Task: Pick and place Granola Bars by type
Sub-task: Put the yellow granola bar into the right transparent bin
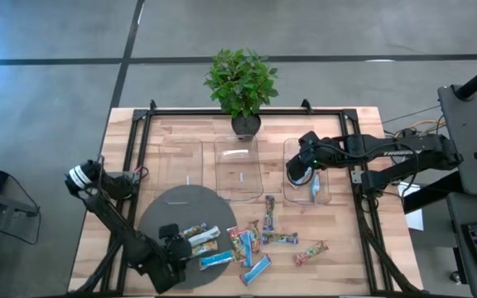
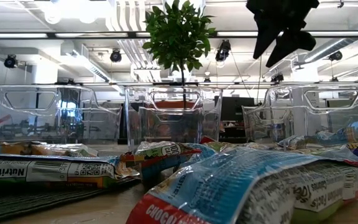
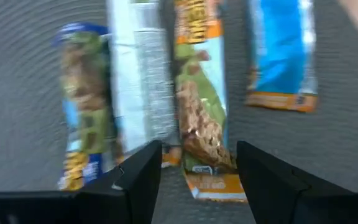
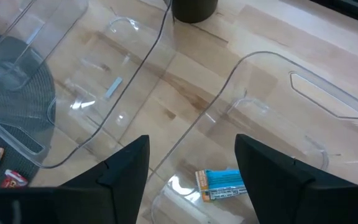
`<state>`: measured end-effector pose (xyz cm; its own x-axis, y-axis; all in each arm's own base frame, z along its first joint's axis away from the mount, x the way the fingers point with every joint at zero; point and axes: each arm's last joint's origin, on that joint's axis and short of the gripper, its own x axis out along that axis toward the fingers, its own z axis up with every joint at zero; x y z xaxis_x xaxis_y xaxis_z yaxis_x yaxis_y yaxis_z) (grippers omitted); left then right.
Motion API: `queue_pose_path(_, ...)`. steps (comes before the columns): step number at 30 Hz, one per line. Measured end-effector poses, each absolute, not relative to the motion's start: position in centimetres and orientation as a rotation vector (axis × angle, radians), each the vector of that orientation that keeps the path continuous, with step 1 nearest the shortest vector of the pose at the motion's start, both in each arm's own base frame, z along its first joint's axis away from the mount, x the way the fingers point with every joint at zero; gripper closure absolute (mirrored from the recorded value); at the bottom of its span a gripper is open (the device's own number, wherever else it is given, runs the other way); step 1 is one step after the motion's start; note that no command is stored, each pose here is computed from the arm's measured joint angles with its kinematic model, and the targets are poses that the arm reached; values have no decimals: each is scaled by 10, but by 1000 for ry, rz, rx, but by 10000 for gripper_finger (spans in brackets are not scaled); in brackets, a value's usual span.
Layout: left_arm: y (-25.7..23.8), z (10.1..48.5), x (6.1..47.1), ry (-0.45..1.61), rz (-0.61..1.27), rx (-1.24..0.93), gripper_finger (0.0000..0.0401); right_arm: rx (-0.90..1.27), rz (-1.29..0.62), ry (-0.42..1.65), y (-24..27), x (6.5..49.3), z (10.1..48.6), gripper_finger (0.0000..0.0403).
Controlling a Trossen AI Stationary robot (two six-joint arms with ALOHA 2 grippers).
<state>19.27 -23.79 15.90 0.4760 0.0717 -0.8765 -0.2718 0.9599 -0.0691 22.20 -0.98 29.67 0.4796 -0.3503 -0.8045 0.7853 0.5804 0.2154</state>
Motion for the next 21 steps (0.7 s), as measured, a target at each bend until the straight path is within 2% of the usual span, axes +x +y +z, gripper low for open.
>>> queue_pose_path(11,-243,157,201,1048,150,-239,211,598,-754,831,-10,220,286,177)
queue_pose_path(21,-233,145,206,1070,264,-263,211,606,-754,869,-9,218,276,177)
